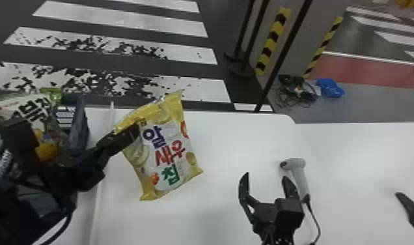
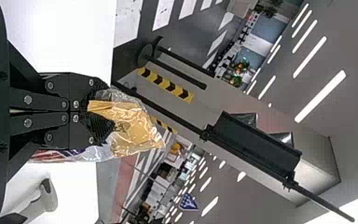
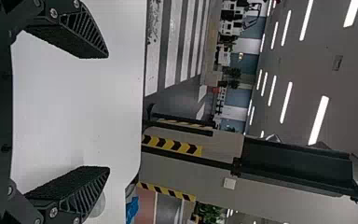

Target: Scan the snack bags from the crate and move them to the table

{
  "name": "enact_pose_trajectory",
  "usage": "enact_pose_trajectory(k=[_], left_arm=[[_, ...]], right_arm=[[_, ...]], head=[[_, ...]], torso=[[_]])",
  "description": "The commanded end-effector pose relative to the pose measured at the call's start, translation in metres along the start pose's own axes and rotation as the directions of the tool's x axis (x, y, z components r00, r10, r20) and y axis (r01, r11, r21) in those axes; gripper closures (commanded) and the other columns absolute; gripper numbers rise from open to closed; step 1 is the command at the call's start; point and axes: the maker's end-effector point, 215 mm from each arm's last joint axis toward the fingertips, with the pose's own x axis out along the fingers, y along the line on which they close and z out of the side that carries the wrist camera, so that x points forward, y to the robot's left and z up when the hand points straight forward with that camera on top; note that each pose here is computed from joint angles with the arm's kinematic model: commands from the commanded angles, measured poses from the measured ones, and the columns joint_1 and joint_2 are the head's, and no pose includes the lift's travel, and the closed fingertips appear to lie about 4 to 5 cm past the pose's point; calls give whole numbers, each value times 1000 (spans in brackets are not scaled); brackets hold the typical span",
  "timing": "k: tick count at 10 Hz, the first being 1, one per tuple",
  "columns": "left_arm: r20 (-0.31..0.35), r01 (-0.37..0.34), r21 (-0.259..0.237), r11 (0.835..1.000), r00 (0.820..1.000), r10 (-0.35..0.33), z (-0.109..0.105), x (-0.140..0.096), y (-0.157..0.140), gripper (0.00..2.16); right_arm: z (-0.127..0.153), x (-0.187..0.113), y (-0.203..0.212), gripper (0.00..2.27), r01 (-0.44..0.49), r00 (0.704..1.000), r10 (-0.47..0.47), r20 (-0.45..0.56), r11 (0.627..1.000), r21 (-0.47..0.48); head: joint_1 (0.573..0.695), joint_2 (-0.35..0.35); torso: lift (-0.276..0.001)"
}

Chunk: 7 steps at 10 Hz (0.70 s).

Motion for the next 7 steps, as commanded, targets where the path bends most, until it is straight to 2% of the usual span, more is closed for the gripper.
enact_pose_trajectory(k=[1,5,6,7], left_arm=[[-49,31,-39,999,998,-33,-13,16,-5,2061],[-136,77,-155,985,986,-99,-36,43,-19,2061],[-201,79,-201,976,972,-121,-53,46,-23,2061],[-230,79,-243,967,964,-137,-62,49,-23,2061]], right_arm=[[1,1,-2,140,5,1000,-5,2,1000,15],[4,0,2,140,0,1000,0,7,1000,24],[5,0,2,140,0,1000,-1,11,1000,28],[7,0,2,140,0,1000,0,17,1000,30]], head=[[695,-283],[695,-327],[695,-335],[695,-344]], torso=[[-95],[-95],[-95],[-95]])
